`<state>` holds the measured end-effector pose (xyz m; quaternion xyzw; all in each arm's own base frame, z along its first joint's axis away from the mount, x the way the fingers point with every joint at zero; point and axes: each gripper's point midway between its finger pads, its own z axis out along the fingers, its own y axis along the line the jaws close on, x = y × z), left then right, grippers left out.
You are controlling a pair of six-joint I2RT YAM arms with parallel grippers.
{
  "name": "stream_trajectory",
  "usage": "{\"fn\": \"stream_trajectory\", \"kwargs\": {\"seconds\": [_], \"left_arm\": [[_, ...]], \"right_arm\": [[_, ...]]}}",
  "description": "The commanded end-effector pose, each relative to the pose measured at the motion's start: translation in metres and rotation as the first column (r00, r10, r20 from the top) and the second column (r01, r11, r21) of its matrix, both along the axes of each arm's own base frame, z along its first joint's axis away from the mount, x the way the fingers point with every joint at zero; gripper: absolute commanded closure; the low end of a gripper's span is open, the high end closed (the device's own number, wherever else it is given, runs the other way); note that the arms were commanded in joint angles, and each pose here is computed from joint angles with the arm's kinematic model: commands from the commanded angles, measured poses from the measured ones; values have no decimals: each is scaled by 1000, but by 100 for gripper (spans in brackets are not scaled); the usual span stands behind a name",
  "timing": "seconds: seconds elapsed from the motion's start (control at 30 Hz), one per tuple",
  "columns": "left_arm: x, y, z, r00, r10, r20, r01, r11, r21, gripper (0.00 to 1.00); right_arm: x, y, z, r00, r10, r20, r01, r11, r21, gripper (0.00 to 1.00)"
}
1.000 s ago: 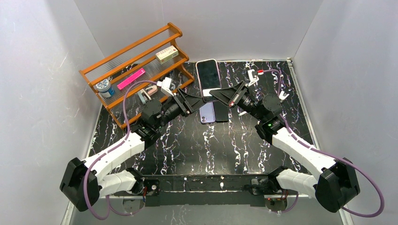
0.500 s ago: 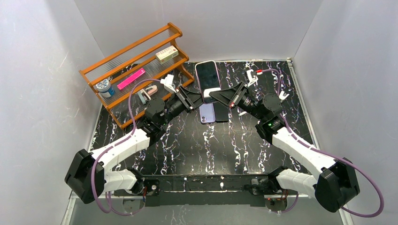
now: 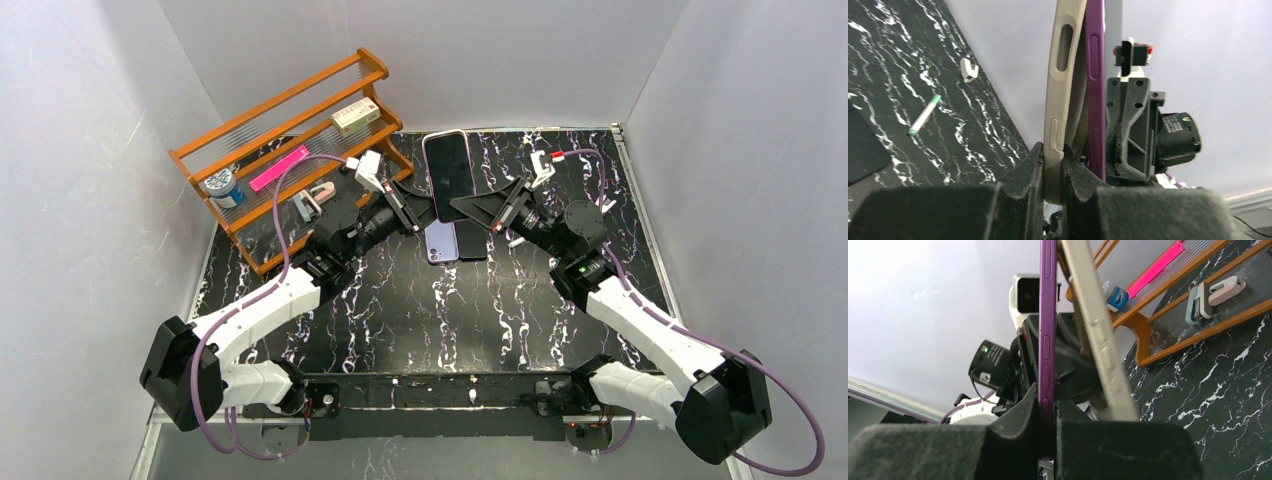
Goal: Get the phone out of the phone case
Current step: Remove the phone case from the phone, then place the phone case at the center of the board.
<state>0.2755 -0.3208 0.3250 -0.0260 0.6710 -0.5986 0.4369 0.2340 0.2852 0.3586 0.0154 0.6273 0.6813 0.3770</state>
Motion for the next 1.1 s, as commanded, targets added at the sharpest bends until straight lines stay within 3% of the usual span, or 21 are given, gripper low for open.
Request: {"fn": "stream_trajectory", "kwargs": {"seconds": [0.0,0.17,0.37,0.6,0.77,1.07], "left_arm": [[52,37,28,961,258,95,-262,965,30,100],[80,64,15,923,367,112,-379,918,119,100],[78,70,-23,938,339,69,-345,903,258,100],[38,69,-100,966,223,-130,-149,894,423,100],[1,63,-149,935,176,-309,-25,900,436,100],[-50,45,-204,875,151,-460,82,890,449,100]], "right_arm": [[-41,3,6,986,153,67,-151,988,-27,99],[-43,-2,-10,990,141,23,-140,989,-49,99],[-30,-20,-45,1000,6,0,-6,982,-188,99],[-22,-44,-113,986,-138,-89,101,938,-331,99],[-28,-56,-166,963,-194,-186,108,913,-394,99],[-53,-75,-240,906,-246,-343,68,886,-458,99]]}}
